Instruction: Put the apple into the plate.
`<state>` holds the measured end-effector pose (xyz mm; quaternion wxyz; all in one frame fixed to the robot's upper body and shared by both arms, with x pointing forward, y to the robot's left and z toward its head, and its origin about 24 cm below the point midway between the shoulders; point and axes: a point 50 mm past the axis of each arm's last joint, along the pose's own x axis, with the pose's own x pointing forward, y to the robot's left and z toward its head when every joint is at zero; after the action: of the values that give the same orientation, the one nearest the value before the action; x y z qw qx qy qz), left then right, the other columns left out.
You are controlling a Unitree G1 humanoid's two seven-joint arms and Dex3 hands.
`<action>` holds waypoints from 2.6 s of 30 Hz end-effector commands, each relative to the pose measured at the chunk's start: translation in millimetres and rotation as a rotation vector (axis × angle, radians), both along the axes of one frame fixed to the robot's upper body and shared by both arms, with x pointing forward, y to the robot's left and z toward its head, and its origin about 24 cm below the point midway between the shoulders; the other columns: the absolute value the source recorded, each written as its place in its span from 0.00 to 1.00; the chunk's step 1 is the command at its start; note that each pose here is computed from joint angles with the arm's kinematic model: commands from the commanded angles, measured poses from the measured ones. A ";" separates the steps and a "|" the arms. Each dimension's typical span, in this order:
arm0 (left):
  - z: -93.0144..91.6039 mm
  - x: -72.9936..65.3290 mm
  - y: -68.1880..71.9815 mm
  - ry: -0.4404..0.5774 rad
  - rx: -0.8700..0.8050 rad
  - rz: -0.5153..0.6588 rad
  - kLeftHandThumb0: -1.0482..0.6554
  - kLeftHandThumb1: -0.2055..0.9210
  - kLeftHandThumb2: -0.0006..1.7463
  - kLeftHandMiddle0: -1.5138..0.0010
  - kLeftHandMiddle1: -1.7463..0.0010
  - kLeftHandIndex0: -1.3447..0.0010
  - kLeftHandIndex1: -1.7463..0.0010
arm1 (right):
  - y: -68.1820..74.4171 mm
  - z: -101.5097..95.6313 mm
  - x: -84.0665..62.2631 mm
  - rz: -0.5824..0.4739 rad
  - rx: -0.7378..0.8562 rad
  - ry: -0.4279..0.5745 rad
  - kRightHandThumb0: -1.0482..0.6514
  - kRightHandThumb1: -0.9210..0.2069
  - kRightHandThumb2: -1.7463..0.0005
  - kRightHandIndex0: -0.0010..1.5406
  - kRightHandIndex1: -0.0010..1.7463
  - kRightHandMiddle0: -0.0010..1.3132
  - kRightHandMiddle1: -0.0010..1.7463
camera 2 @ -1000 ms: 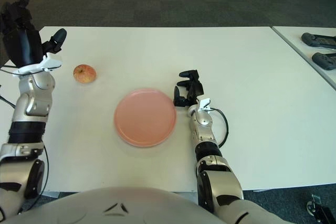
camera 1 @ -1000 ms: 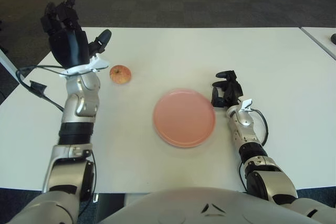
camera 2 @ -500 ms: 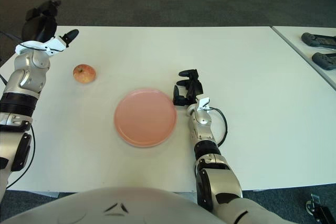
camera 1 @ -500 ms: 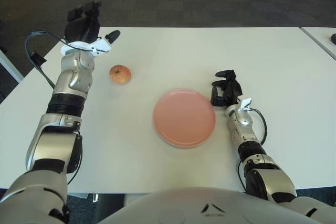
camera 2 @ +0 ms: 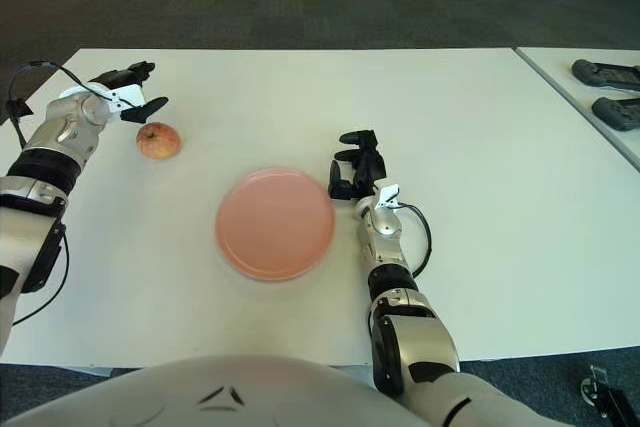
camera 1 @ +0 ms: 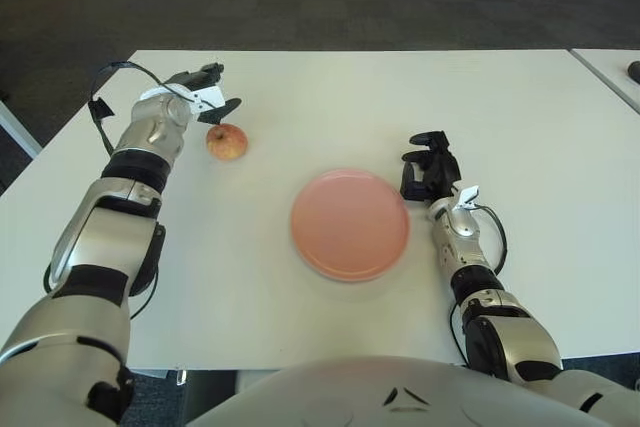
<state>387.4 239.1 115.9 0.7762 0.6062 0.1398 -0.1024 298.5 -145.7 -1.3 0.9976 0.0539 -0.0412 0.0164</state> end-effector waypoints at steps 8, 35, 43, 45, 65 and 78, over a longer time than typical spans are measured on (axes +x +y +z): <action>-6.5 3.9 -2.1 0.165 0.105 -0.025 0.00 1.00 0.57 1.00 0.80 1.00 1.00 | -1.2 -7.9 -3.3 -0.008 0.012 0.039 0.93 0.68 0.13 0.48 1.00 0.72 1.00; -15.6 -3.3 -5.0 0.454 0.330 -0.132 0.00 1.00 0.62 1.00 1.00 1.00 1.00 | -3.2 -8.8 -3.6 0.003 -0.006 0.046 0.93 0.68 0.14 0.48 1.00 0.72 1.00; -18.1 -4.3 -7.4 0.464 0.329 -0.165 0.00 1.00 0.62 1.00 1.00 1.00 1.00 | -3.2 -8.8 -3.9 -0.004 -0.013 0.044 0.93 0.68 0.14 0.48 1.00 0.73 1.00; -18.8 -4.3 -8.9 0.464 0.339 -0.178 0.00 1.00 0.61 1.00 1.00 1.00 1.00 | -3.7 -8.9 -3.5 -0.008 -0.014 0.048 0.93 0.68 0.14 0.48 1.00 0.73 1.00; -25.5 -5.5 -11.4 0.422 0.352 -0.206 0.00 1.00 0.54 0.97 0.98 1.00 1.00 | -5.1 -10.4 -3.7 -0.010 -0.006 0.056 0.93 0.68 0.14 0.48 1.00 0.73 1.00; -34.0 -5.7 -17.1 0.439 0.325 -0.190 0.00 1.00 0.48 0.97 0.99 1.00 1.00 | -5.1 -11.2 -3.3 -0.006 0.000 0.060 0.93 0.68 0.14 0.48 1.00 0.73 1.00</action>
<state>383.8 223.6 90.3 0.6078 0.7002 0.2537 -0.2756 298.9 -148.3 -2.8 0.9978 0.0493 -0.0397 0.0190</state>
